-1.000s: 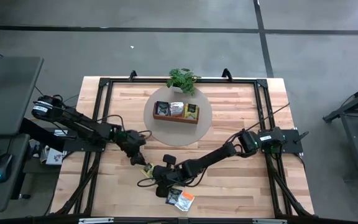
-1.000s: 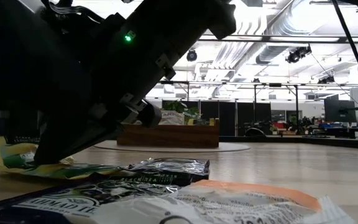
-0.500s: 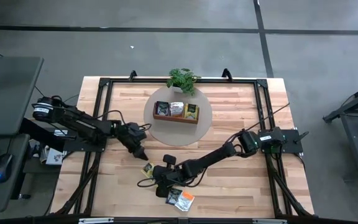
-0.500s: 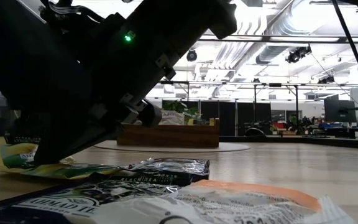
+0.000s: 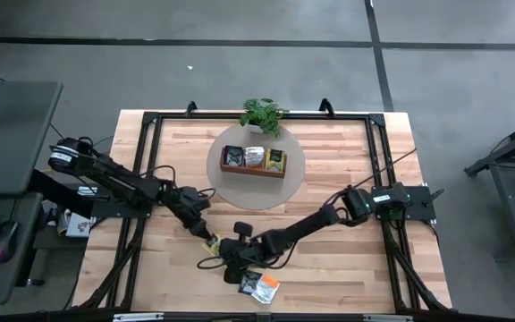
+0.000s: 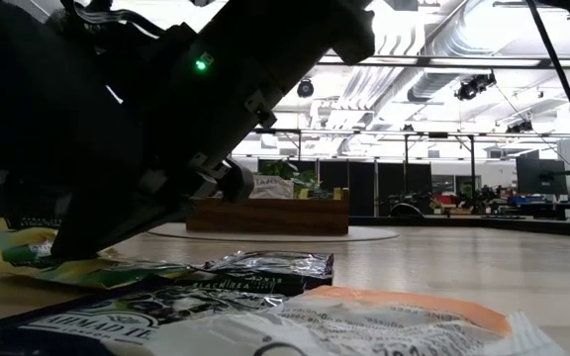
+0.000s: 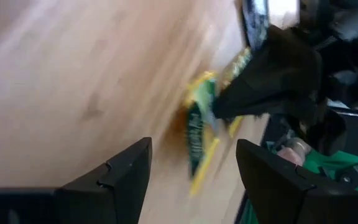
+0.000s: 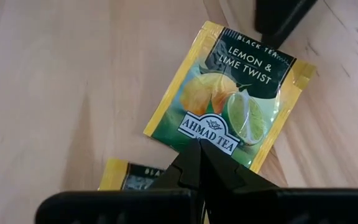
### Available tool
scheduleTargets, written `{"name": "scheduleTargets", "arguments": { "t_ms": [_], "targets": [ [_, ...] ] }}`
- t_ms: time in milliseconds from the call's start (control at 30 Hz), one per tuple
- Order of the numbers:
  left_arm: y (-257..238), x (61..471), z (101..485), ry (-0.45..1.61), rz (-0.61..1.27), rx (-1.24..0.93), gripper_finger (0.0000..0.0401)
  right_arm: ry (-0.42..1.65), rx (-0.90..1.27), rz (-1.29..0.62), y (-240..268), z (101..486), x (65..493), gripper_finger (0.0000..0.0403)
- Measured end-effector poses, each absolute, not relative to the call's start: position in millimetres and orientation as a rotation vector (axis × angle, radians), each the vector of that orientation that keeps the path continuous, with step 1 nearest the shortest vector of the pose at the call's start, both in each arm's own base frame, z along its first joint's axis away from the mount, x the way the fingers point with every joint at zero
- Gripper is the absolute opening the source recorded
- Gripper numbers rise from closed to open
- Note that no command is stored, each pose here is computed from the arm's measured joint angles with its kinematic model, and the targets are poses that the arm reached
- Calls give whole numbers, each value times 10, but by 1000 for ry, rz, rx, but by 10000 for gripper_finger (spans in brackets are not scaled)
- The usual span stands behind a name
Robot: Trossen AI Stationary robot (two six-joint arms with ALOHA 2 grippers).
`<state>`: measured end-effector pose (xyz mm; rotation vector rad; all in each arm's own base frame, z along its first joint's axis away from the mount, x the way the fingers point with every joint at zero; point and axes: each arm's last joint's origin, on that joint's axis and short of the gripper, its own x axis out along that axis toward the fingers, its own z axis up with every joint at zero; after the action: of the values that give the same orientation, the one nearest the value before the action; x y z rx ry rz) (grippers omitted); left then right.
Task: Pick & Place Tea
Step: Put the left yellow tea bag into the right section of the wooden organizer
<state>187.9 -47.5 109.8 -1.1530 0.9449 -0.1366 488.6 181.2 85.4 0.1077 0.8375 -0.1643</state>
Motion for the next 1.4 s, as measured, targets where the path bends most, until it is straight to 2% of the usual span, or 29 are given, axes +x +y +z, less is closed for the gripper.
{"name": "scheduleTargets", "arguments": {
  "t_ms": [300,733,1000,1267,1400],
  "targets": [
    [-605,1867,1125,946,-151,-1188,232,823,107,-186,1706,857,4933,0],
    [-652,1849,1104,909,-37,-1190,221,818,102,-206,1649,859,4952,0],
    [-664,1842,1106,939,-71,-1198,145,818,100,-205,1648,859,4953,0],
    [-662,1839,1101,941,-83,-1168,16,818,98,-205,1647,859,4953,0],
    [-663,1840,1102,936,-92,-1144,12,813,96,-211,1647,861,4955,0]
  ]
}}
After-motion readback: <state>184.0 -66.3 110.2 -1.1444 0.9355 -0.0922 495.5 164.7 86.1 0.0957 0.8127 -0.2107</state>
